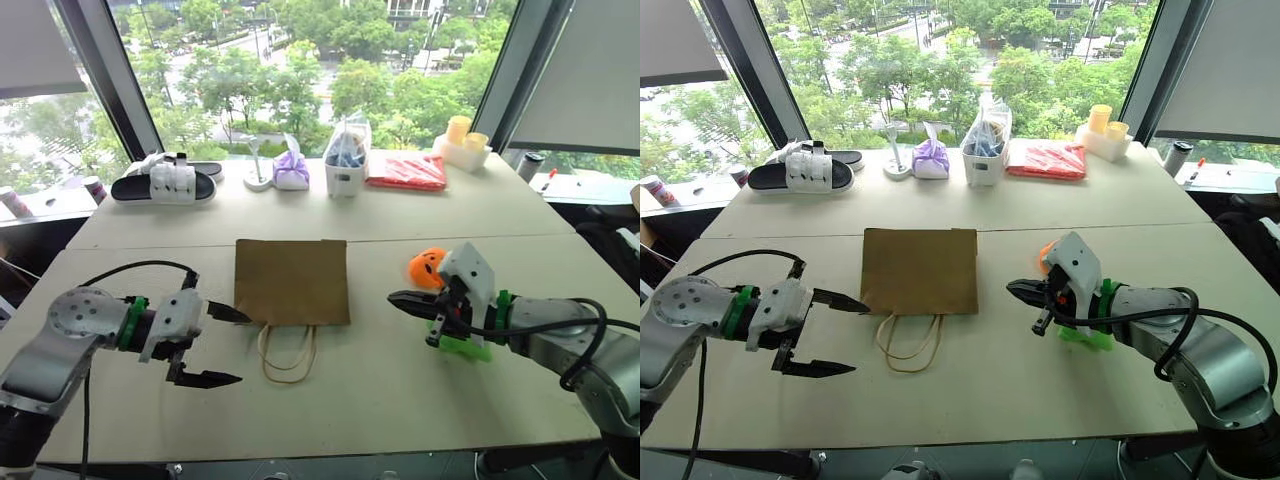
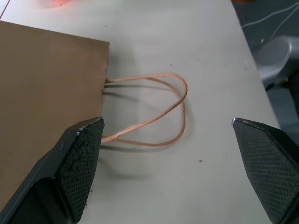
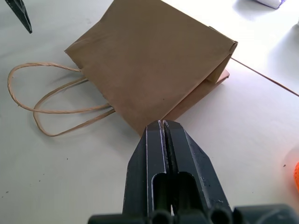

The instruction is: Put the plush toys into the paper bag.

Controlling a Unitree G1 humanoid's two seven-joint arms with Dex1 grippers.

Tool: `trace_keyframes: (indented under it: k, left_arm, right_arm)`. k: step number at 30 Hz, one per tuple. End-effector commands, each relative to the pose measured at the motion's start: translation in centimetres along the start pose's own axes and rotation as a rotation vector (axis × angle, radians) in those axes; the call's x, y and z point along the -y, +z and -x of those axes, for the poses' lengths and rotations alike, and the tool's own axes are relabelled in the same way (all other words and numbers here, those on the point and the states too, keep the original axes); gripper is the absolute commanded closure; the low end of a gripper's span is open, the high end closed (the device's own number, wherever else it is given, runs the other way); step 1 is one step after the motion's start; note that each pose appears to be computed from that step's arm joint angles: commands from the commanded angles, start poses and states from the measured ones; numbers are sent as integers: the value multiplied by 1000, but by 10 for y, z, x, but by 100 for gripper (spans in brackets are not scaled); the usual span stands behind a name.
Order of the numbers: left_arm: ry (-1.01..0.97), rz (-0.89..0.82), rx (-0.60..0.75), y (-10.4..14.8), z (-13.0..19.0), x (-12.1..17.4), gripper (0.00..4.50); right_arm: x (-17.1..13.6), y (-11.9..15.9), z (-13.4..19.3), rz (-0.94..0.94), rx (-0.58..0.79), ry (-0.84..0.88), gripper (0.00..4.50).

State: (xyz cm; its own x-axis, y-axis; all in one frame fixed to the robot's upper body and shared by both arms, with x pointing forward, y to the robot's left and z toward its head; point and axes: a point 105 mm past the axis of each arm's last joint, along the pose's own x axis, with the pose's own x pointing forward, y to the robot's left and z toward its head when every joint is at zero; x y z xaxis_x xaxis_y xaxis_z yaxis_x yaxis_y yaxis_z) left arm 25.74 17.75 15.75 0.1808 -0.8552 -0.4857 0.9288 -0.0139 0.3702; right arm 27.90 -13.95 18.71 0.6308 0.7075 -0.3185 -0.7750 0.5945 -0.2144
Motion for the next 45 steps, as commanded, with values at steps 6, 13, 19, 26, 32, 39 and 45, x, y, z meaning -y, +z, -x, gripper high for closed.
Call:
trace_keyframes:
  k: [6,13,19,26,32,39,45]
  left_arm:
    - [5,-182,21,-10,-32,-7,54]
    - [38,-225,80,-2,-47,-21,387]
    - [123,-79,212,28,-45,-49,448]
    - [177,16,390,66,-69,-88,448]
    - [179,44,410,63,-71,-89,448]
    - [214,64,446,72,-61,-94,448]
    - [249,77,465,80,-53,-96,448]
  right_arm:
    - [-4,9,2,59,15,-10,450]
    - [-8,8,5,51,10,-22,450]
    - [-22,4,4,23,7,-1,450]
    - [-40,10,-37,-114,127,-6,450]
    - [-35,7,-70,-144,125,-55,450]
    - [-31,-5,-113,-166,99,-65,450]
    - [-42,-8,-133,-134,98,-22,450]
